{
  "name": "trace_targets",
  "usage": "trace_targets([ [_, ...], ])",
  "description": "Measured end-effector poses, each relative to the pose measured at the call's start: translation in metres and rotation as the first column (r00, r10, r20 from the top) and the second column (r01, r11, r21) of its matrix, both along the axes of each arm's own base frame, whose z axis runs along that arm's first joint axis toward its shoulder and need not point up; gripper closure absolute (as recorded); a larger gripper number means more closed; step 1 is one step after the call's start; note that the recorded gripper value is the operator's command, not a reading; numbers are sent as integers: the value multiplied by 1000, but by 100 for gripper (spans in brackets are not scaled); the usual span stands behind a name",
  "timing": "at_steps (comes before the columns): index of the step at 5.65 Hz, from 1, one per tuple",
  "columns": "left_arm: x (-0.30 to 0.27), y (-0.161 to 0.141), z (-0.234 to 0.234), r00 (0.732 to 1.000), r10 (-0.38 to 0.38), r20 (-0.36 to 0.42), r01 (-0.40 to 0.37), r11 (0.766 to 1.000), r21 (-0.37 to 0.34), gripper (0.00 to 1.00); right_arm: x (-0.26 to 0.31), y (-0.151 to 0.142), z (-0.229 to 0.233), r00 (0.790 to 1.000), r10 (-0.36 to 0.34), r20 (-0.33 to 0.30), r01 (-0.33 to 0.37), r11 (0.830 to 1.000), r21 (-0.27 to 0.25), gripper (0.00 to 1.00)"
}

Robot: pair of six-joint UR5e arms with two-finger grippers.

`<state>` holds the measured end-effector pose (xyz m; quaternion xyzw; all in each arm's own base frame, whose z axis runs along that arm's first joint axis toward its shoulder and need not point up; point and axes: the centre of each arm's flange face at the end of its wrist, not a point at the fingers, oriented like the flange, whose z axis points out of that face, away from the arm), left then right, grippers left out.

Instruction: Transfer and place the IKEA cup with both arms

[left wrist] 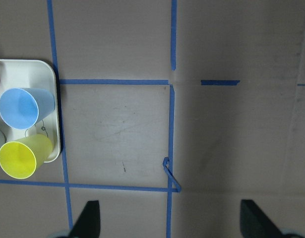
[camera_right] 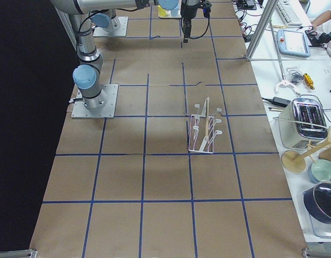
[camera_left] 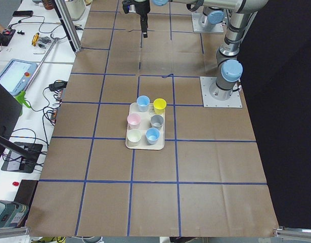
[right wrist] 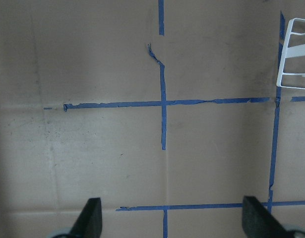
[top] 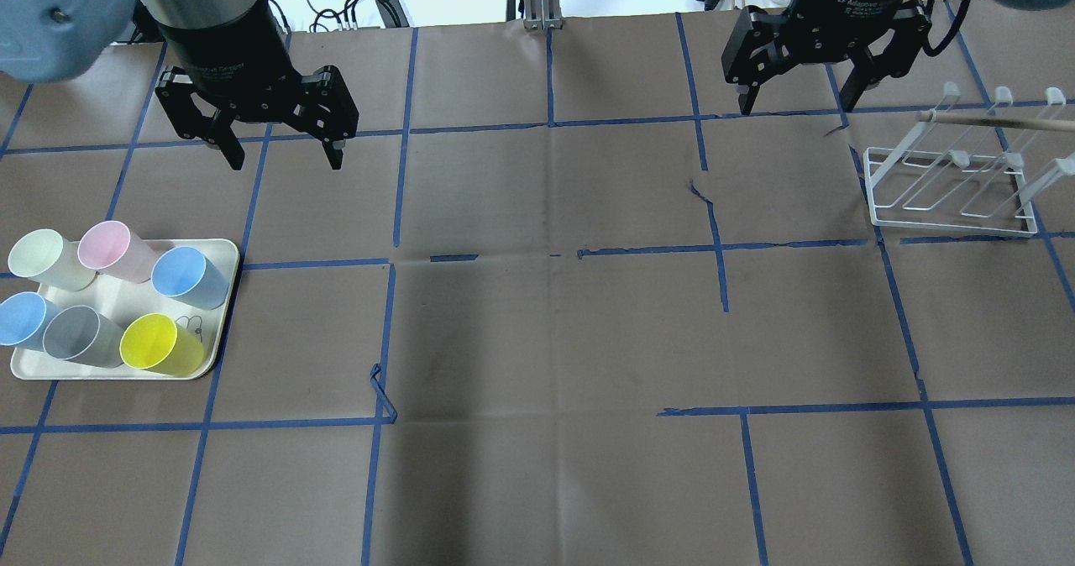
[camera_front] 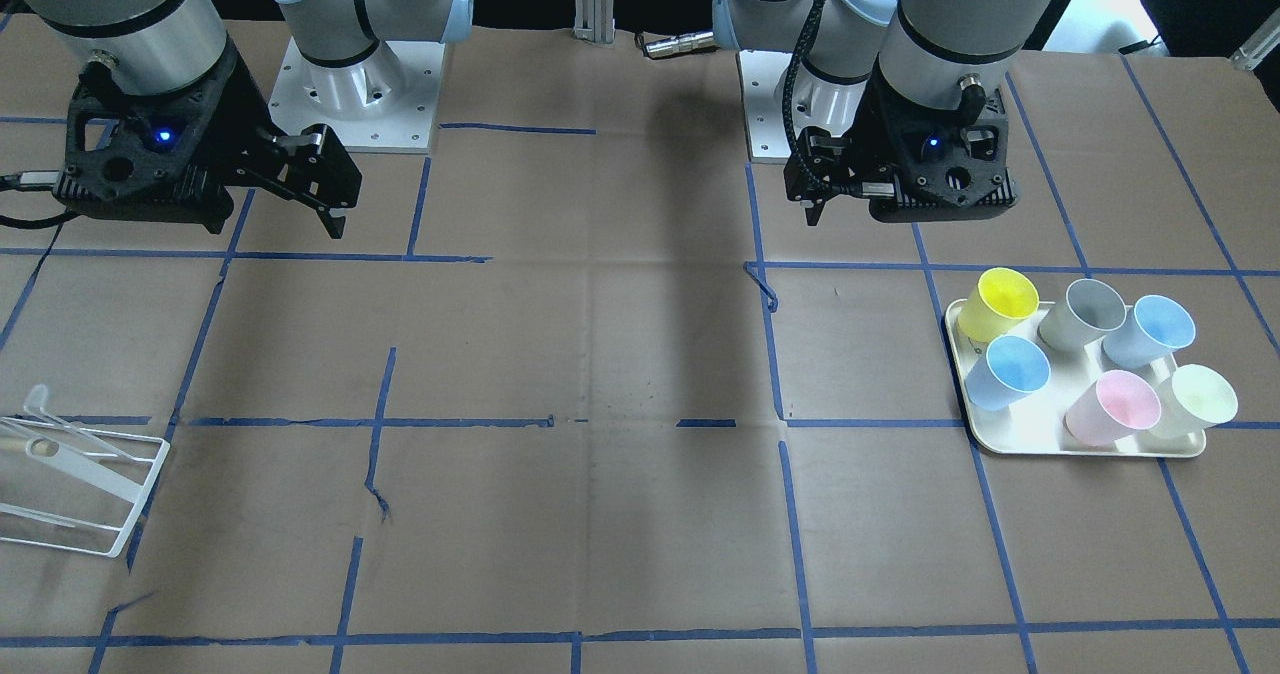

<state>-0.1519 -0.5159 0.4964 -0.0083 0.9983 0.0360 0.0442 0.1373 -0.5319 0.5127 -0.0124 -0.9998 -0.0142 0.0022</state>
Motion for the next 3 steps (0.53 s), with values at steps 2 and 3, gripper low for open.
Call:
trace_targets([
  [2,-2,-2,3,1000,-2,-10,2,998,-64,2,-1,0,0,1000,-1,0,1,1000,0,0],
  [3,-2,-2,4,1000,0,-18,-1,997,-71,2,-1,0,0,1000,-1,0,1,1000,0,0],
])
